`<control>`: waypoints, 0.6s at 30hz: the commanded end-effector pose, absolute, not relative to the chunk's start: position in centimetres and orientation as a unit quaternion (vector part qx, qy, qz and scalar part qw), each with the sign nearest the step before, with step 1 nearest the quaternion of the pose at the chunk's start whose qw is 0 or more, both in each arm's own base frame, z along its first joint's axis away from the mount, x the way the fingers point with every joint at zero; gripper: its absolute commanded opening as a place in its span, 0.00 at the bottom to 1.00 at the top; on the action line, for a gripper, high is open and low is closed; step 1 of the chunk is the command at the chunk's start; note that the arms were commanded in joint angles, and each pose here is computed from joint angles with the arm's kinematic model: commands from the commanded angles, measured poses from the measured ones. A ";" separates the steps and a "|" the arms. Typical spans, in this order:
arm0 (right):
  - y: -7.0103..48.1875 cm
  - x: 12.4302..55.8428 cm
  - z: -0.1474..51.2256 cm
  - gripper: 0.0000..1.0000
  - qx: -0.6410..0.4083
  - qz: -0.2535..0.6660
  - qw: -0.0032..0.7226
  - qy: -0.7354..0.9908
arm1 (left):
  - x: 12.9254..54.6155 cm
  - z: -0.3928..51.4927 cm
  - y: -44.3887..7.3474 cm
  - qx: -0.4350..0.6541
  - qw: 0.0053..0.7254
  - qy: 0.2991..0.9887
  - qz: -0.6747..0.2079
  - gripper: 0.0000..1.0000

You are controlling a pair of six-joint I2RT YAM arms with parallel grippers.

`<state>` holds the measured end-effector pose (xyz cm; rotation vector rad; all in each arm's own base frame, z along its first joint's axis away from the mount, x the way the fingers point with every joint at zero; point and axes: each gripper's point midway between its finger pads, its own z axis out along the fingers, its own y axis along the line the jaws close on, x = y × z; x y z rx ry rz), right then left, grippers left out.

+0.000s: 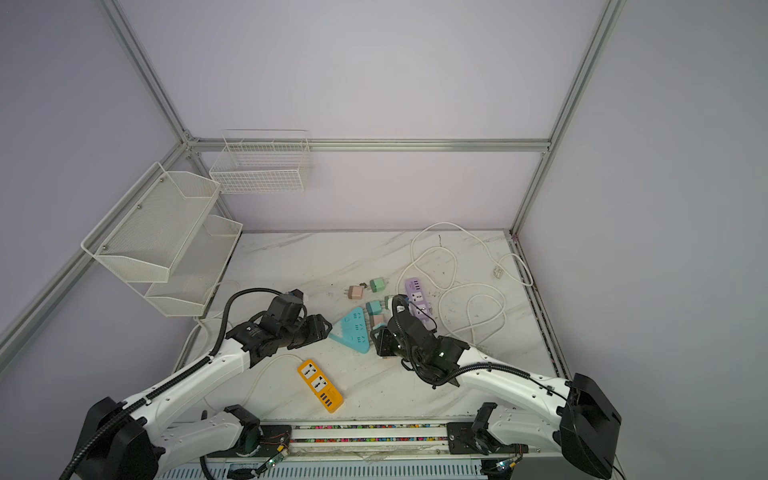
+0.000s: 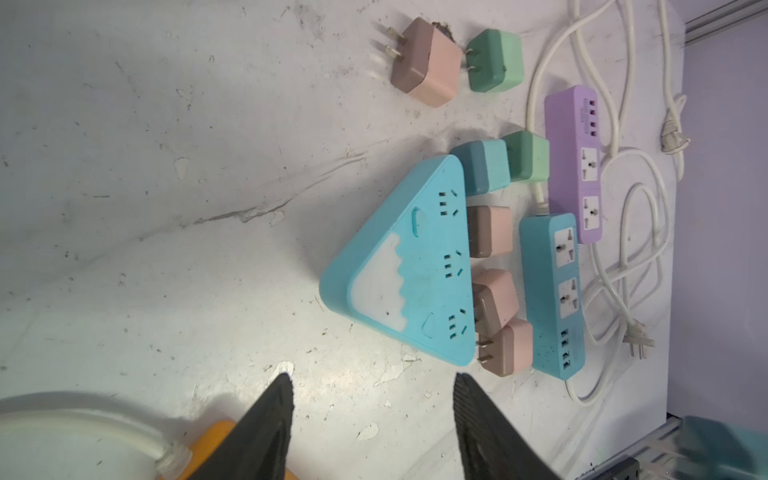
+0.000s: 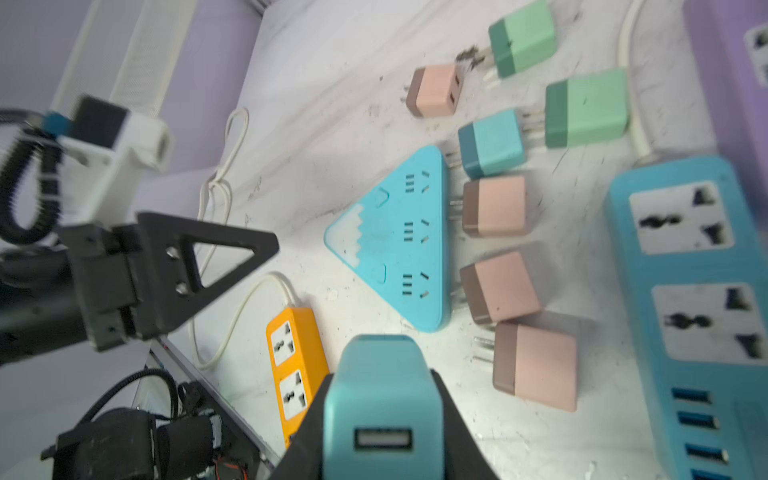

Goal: Pull the plug off the socket
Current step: 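Draw the right gripper with the light-teal adapter away while the left releases the strip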

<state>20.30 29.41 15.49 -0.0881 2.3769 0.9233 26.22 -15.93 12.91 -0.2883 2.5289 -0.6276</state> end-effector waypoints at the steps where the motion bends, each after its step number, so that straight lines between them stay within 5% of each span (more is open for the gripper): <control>1: 31.3 18.9 15.2 0.17 -0.022 0.389 0.276 0.879 | 25.0 13.7 -15.8 -0.094 0.269 0.927 -0.242 0.63; 18: 35.0 14.6 8.0 0.22 -0.044 0.408 0.232 0.882 | 20.9 13.6 -13.9 -0.105 0.306 0.907 -0.270 0.71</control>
